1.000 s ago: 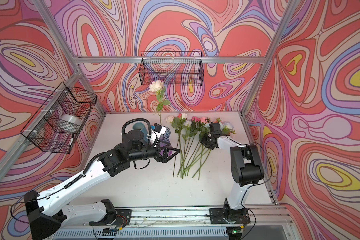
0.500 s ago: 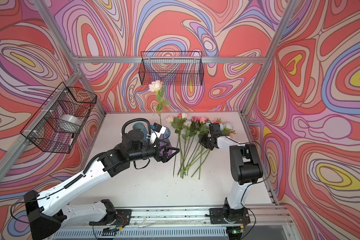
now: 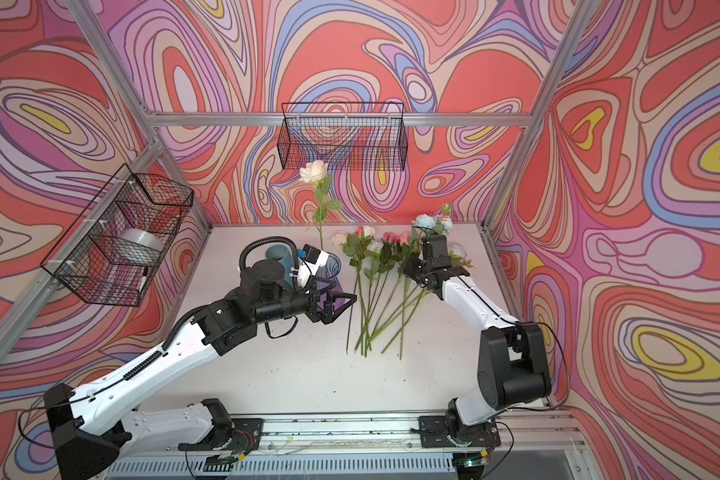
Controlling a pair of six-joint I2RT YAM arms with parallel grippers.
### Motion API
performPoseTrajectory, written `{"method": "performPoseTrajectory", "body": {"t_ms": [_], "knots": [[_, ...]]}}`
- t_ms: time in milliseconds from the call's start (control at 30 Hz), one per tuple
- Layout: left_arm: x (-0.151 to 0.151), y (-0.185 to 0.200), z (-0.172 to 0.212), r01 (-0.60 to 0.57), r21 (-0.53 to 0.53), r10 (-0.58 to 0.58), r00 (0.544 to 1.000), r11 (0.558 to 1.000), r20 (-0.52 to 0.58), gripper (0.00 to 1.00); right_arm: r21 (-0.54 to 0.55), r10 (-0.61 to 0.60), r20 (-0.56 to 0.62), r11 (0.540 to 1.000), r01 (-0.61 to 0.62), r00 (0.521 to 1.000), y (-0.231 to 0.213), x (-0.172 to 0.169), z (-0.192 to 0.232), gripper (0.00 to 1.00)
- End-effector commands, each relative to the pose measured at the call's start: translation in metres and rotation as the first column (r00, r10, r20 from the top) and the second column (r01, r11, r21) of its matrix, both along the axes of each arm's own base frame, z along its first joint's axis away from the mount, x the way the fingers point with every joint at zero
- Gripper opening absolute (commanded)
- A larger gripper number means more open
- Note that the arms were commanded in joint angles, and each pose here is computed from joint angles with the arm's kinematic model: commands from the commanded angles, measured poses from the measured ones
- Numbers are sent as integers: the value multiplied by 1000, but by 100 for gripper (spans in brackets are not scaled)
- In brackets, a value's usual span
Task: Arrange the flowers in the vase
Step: 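Lift the light blue rose with the right gripper while the left arm draws back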
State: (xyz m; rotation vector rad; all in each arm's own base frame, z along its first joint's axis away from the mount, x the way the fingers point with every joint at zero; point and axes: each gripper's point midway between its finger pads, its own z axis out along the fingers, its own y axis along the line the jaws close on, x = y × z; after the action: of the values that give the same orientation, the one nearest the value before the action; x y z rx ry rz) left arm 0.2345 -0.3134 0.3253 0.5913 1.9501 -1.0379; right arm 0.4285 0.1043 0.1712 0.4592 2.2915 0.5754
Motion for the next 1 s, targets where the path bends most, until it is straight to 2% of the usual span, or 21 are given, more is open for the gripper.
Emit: {"method": "performPoseTrajectory", "body": {"t_ms": [0,367,567,967], "knots": [[1,10,0,-31,18,30,999,999,43,91,-98,-12,122,995,24,992,-4,1,30,0],[9,27,9,-125,6,124,986,992,113,95,-101,18,315,995,15,949,10,-9,109,0],[15,37,11,-180,11,176,973,984,148,95,-102,42,443,995,4,895,21,-23,150,0],[31,63,19,-294,-8,291,939,956,183,96,-122,86,584,992,-17,807,39,-35,206,0]]}}
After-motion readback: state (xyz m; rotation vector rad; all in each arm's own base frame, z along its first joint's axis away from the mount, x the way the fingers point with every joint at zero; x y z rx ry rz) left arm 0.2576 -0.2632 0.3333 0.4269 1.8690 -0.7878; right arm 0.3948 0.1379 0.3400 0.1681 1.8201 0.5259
